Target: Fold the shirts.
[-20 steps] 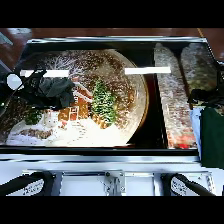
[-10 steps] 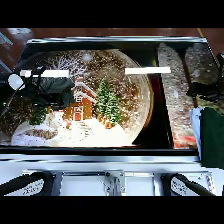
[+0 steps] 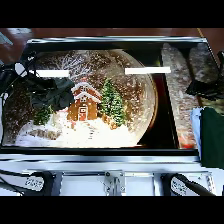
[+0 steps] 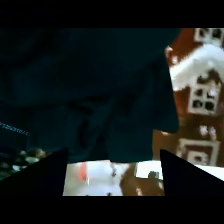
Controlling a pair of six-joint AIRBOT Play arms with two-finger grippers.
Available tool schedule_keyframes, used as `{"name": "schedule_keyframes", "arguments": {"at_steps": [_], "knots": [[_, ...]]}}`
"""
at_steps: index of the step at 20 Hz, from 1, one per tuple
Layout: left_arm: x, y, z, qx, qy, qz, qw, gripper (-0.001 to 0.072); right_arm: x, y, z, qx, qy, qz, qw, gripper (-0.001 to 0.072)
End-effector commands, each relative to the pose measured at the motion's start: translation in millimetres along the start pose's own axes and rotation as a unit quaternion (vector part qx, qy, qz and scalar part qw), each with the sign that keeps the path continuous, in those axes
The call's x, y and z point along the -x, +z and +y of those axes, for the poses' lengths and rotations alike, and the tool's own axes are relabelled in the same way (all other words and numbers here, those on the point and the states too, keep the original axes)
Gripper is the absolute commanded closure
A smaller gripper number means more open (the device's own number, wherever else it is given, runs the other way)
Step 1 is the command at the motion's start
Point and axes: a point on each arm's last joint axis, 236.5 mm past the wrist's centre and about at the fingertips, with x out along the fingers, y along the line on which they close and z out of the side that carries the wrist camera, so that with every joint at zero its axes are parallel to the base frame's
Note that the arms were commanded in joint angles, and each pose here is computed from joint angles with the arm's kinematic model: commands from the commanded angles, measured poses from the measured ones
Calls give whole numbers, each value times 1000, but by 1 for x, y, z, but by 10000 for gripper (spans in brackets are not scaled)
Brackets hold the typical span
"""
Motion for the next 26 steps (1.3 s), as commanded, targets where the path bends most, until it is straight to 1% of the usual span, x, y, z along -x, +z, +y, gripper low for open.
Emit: {"name": "schedule_keyframes", "arguments": {"at_steps": [1,6,9,10,11,12,14,16,19,22,24,26], "knots": [[-50,14,35,53,18,36,998,-13,0,1,1,0,1,-2,1000,23],[-89,32,50,63,21,29,997,-13,0,1,0,0,0,-2,1000,24],[-105,25,52,63,22,45,997,4,0,1,1,-1,1,-2,1000,24],[-107,21,52,64,21,52,996,207,0,1,1,-1,1,-2,1000,24],[-104,19,51,64,21,58,996,537,0,0,1,-4,1,0,1000,28],[-97,19,50,62,21,61,996,667,0,-1,1,-4,1,2,1000,28],[-74,30,44,46,16,50,998,668,0,-5,2,-4,3,11,1000,28],[-29,55,23,12,3,10,1000,668,0,-5,2,-4,3,10,1000,28],[76,88,-38,-62,-33,-94,993,668,0,1,3,-5,5,-2,1000,28],[199,79,-112,-138,-74,-196,968,668,4,-22,13,-1,25,44,999,29],[269,55,-157,-178,-108,-250,946,668,14,-37,16,24,32,70,997,29],[317,24,-197,-211,-148,-278,925,668,29,-41,20,41,33,65,997,29]]}}
